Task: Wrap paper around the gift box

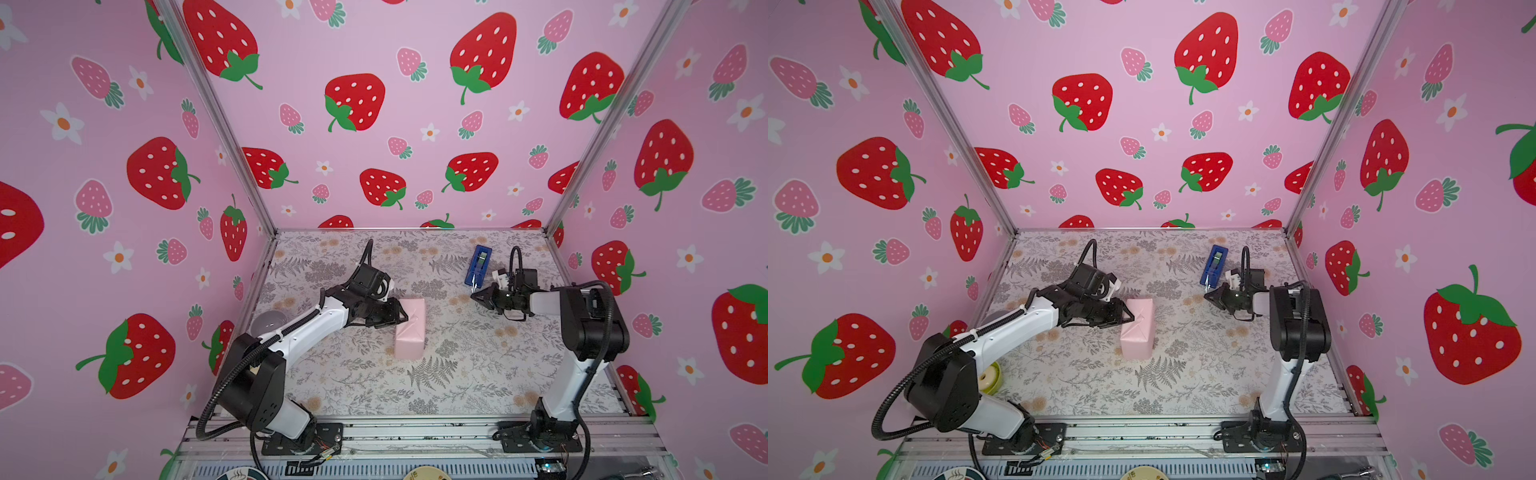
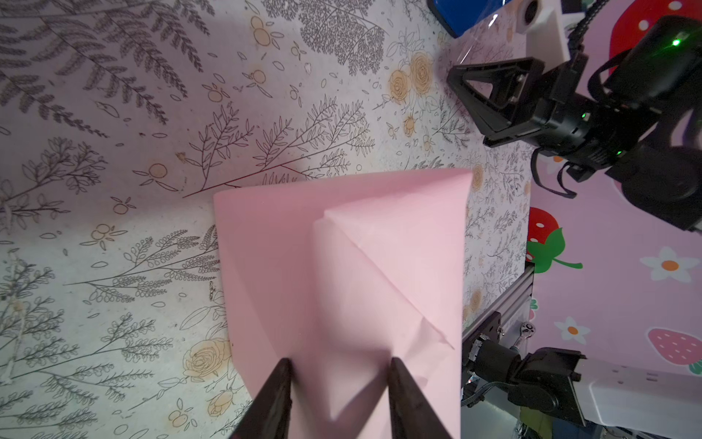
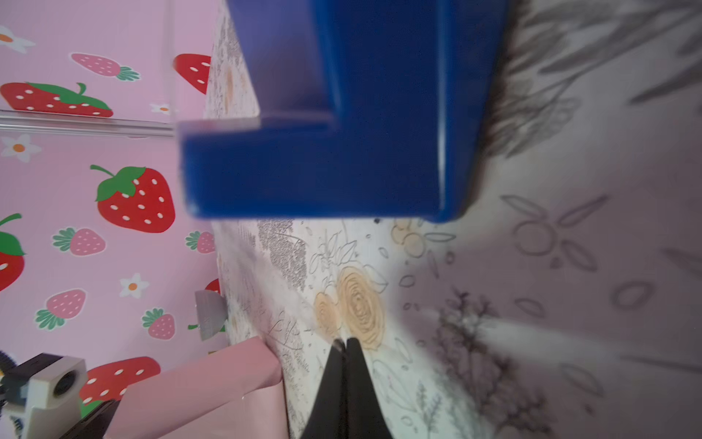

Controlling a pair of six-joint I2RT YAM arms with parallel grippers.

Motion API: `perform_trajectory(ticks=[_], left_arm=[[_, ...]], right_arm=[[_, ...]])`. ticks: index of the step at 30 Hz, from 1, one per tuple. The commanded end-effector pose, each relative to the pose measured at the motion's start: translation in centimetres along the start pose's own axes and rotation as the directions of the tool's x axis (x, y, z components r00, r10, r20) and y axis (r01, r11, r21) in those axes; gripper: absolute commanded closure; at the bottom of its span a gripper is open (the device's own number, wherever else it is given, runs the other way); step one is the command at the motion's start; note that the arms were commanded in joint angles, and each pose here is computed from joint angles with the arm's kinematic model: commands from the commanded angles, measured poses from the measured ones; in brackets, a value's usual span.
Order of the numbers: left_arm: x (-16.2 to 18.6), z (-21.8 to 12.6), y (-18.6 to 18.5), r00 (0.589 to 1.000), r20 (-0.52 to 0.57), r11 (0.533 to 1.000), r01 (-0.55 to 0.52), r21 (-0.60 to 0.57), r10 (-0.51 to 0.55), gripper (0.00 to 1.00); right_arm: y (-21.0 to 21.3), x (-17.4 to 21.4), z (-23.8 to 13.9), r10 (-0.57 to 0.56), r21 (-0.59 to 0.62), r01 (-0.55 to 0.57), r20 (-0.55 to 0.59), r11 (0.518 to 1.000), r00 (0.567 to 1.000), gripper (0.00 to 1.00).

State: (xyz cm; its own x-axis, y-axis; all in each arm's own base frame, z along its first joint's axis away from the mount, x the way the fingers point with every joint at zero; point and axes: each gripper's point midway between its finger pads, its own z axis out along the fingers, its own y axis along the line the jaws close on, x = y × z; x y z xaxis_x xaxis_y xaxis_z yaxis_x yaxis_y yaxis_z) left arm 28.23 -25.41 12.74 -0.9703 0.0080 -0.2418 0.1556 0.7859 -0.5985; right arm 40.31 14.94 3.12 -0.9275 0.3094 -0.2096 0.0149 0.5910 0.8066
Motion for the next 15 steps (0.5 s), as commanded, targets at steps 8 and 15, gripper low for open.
perform_trajectory(ticks=[8, 15], left_arm=[[3.5, 1.7, 4.2, 0.988, -0.145, 0.985, 0.020, -0.172, -0.046, 0.57], [2.8, 2.1, 3.9, 0.982, -0.186, 0.983, -0.062, -0.173, 0.029, 0.57]], right_arm=[[-3.9, 2.2, -1.5, 0.009, 0.182, 0.003, -0.066, 0.983, 0.998, 1.00], [2.3, 1.8, -4.6, -0.095, 0.097, 0.098, -0.031, 0.990, 0.995, 1.00]])
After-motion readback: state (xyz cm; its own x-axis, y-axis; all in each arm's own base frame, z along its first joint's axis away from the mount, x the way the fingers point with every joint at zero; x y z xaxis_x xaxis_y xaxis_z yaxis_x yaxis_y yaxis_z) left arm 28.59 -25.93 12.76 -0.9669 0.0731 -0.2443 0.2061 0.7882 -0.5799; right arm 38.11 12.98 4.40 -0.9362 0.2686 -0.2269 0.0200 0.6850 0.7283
